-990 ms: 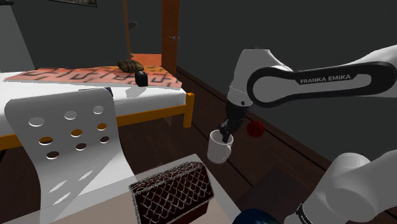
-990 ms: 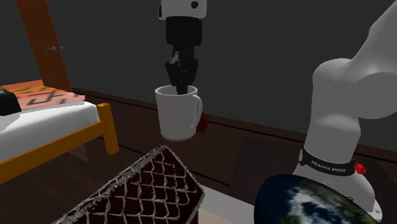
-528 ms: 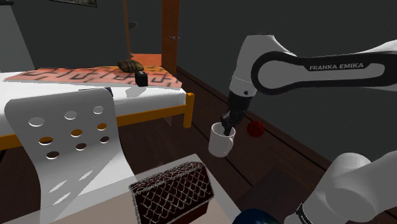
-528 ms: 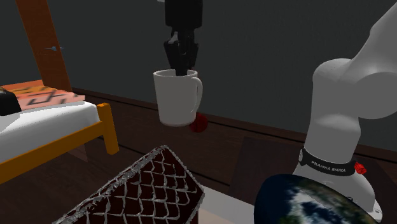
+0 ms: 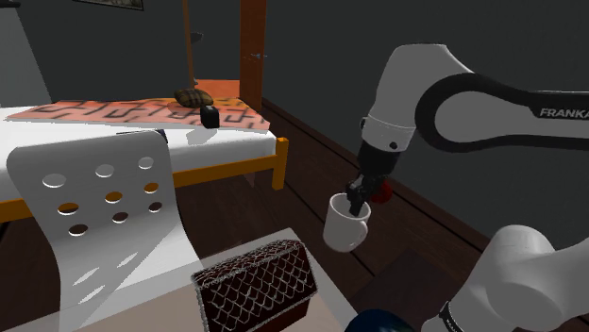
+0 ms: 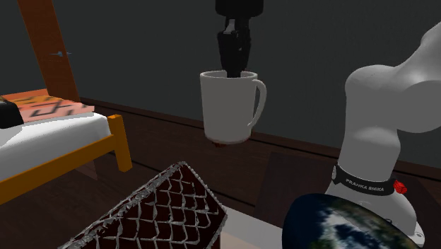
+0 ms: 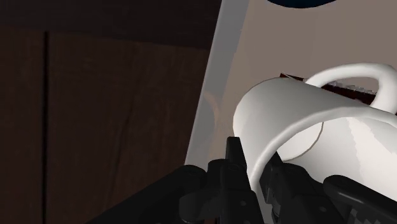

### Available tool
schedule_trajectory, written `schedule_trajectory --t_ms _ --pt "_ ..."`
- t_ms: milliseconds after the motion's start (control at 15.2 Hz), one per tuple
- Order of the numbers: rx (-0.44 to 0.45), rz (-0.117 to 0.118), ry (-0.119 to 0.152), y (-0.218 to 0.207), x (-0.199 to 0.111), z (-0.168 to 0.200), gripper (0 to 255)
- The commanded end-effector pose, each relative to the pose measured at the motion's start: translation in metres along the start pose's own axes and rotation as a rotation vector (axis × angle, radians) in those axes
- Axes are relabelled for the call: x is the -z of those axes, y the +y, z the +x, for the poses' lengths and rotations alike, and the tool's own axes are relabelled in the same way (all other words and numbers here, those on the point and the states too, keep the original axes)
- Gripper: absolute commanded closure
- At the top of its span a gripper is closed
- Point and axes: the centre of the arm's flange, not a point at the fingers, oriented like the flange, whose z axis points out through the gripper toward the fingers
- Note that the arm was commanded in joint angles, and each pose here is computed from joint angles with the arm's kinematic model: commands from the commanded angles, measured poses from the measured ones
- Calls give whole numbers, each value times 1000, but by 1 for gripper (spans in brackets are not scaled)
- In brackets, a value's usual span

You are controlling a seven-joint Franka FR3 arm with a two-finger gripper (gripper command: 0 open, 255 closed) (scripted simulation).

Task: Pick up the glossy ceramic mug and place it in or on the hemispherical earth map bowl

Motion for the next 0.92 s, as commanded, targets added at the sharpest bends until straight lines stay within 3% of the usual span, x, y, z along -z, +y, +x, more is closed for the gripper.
schedule_trajectory --t_ms 0,858 --pt "-1 0 0 -13 3 -24 255" --pt "-1 0 0 -84 21 -180 255"
